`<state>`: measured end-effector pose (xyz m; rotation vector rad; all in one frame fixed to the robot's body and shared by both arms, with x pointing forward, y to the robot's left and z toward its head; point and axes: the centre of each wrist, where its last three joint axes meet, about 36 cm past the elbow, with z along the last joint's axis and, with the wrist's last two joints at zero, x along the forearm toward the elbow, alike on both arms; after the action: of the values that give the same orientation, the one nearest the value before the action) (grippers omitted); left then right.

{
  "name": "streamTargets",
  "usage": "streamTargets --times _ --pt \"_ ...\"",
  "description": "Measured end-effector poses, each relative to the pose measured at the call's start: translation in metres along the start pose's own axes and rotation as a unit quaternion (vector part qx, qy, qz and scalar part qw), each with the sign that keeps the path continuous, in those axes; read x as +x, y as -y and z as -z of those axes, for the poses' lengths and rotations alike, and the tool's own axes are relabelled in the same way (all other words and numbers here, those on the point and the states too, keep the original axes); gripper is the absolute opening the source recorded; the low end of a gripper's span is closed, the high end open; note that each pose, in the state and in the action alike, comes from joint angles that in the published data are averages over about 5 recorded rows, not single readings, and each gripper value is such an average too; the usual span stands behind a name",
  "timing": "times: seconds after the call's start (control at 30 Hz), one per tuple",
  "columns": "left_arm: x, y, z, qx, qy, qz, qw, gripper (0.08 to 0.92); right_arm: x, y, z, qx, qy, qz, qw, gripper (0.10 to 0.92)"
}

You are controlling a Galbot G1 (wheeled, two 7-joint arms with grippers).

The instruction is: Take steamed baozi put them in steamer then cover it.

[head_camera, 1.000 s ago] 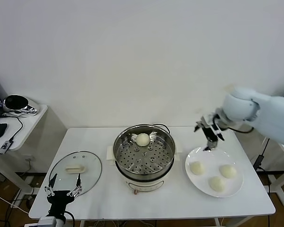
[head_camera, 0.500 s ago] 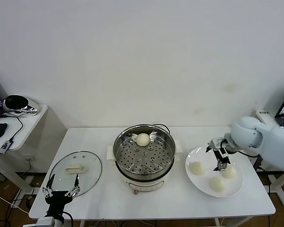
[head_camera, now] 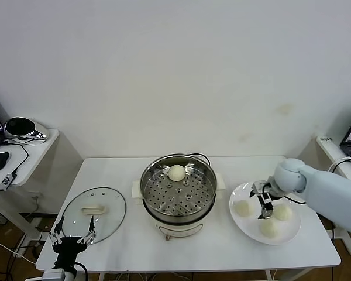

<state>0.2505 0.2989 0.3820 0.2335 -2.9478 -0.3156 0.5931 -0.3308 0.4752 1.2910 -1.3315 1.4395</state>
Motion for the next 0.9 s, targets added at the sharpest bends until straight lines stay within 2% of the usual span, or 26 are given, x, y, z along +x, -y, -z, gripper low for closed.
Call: streamTargets --times 0.43,0.63,0.9 --pt "-0.001 0.0 -0.003 0.002 -0.002 0.002 1.0 0.823 -0.028 0.012 0.011 -0.006 0.002 0.003 1.0 0.806" --pt "-0.001 0.001 -0.003 0.002 -0.002 0.002 1.0 0.823 -0.033 0.014 0.014 -0.006 0.0 0.002 1.0 0.749" --pt "-0.001 0.0 -0.002 0.002 -0.002 0.002 1.0 0.823 -0.028 0.016 0.012 -0.008 -0.005 0.005 1.0 0.61"
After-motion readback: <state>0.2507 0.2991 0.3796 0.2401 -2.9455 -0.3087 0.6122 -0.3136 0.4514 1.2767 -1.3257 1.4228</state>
